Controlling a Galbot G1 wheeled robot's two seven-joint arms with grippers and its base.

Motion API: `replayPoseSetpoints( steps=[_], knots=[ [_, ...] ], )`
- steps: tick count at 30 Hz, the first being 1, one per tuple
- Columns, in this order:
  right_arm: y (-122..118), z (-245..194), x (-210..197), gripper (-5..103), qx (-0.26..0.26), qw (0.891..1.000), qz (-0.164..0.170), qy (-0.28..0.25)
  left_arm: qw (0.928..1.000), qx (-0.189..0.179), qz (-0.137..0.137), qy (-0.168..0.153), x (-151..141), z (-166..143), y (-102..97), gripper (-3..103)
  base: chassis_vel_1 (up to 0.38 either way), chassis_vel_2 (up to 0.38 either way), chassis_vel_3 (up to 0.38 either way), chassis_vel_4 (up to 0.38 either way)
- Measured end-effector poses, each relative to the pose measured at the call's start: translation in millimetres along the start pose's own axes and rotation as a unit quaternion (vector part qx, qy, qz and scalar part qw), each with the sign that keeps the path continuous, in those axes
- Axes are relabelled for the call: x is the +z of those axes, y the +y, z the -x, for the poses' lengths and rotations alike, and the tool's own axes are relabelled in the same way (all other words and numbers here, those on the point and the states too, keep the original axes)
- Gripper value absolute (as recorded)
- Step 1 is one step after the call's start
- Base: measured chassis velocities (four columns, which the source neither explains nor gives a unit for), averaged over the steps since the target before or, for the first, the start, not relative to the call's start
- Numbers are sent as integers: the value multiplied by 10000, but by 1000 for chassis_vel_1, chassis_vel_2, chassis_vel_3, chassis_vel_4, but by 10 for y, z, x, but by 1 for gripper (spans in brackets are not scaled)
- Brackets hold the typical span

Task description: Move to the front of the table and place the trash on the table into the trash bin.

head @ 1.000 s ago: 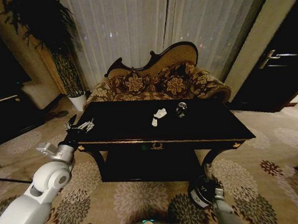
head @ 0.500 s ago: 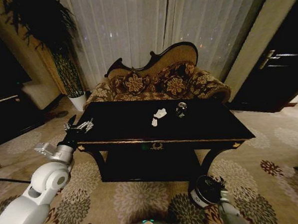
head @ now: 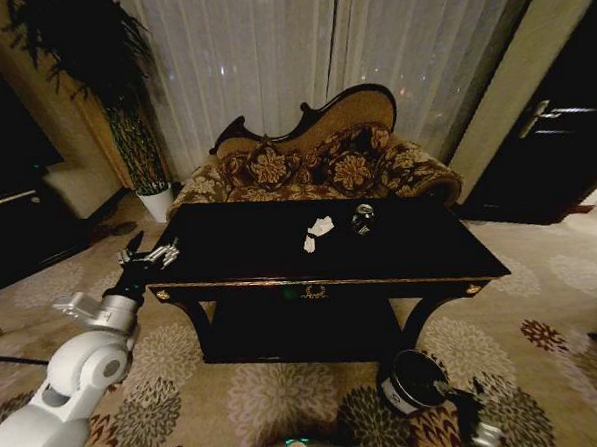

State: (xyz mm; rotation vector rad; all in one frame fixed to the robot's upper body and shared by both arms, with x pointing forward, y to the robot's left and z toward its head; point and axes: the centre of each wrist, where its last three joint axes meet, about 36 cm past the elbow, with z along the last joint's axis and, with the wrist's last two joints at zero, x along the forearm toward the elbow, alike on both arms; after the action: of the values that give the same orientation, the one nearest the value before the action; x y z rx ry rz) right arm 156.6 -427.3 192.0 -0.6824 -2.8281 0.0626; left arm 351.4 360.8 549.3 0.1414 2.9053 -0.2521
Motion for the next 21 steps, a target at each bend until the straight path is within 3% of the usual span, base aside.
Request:
replayPoseSetpoints(
  steps=[5, 14, 21],
  knots=[
    [-26, -237, -346, 100, 26, 9994, 98, -342, 9999, -143, 31, 21, 24, -22, 62, 100, 0, 0, 0, 0],
    [89, -304, -1776, 100, -245, 9883, 683, -1341, 9997, -219, 101, 21, 43, -60, 106, 100, 0, 0, 0, 0],
    [91, -292, -2325, 100, -396, 9800, 669, -1833, 9996, -207, 165, 46, 65, -79, 93, 100, 0, 0, 0, 0]
  ],
)
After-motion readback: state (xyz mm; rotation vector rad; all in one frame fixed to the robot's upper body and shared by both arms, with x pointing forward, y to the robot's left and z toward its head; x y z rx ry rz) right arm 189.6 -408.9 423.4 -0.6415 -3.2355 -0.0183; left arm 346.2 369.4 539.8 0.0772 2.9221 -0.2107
